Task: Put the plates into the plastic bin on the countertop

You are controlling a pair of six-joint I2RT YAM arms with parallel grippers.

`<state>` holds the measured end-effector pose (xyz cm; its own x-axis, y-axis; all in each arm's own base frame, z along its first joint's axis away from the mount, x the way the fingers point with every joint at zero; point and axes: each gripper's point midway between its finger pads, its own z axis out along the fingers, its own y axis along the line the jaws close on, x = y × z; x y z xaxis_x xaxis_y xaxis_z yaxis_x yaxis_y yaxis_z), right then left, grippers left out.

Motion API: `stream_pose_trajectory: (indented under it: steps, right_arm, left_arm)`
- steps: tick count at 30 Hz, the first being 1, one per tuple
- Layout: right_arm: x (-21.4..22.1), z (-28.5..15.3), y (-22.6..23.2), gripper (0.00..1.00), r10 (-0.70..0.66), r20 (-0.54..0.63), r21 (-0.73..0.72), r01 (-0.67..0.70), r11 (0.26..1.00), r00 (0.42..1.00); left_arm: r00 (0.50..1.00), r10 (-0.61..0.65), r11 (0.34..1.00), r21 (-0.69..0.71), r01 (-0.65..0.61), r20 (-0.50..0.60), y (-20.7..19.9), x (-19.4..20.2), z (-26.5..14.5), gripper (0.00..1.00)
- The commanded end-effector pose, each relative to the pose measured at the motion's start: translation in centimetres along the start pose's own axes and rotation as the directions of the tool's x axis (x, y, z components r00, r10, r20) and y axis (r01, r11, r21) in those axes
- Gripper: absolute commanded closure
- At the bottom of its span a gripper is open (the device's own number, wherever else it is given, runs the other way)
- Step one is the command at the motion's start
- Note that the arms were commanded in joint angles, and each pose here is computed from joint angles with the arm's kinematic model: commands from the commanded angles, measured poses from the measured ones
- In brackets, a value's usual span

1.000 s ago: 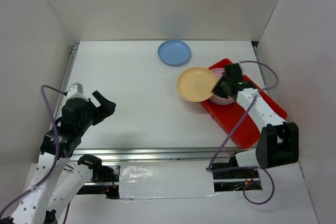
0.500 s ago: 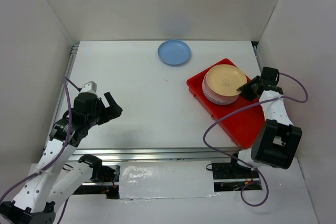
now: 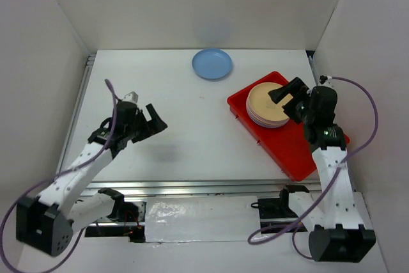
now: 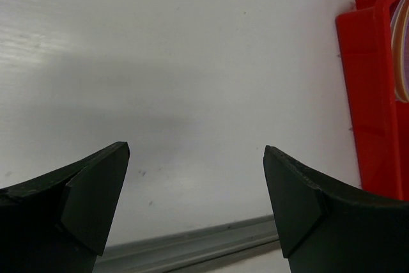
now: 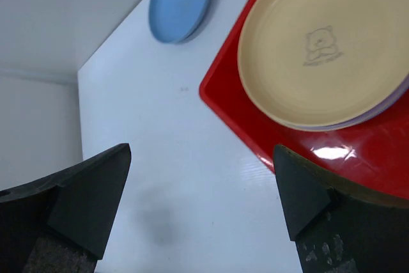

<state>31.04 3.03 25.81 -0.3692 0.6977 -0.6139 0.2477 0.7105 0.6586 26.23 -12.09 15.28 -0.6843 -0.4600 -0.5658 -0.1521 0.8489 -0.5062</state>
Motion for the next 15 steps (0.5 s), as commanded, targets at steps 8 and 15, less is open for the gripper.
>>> stream_pose_trajectory:
  steps: [8, 15]
  right_arm:
    - [11.2, -3.6, 3.9, 0.0, -0.167, -0.219, -0.317, 0.092, 0.944, 0.961]
    - [13.6, -6.3, 4.3, 0.0, -0.214, -0.265, -0.405, 0.093, 0.91, 0.94]
  left_arm:
    - [0.96, -0.241, 0.92, 0.349, 0.18, 0.14, -11.4, -9.9, 16.3, 0.01]
    - [0.916, -0.369, 0.896, 0.322, 0.305, 0.16, -13.5, -15.1, 28.7, 0.01]
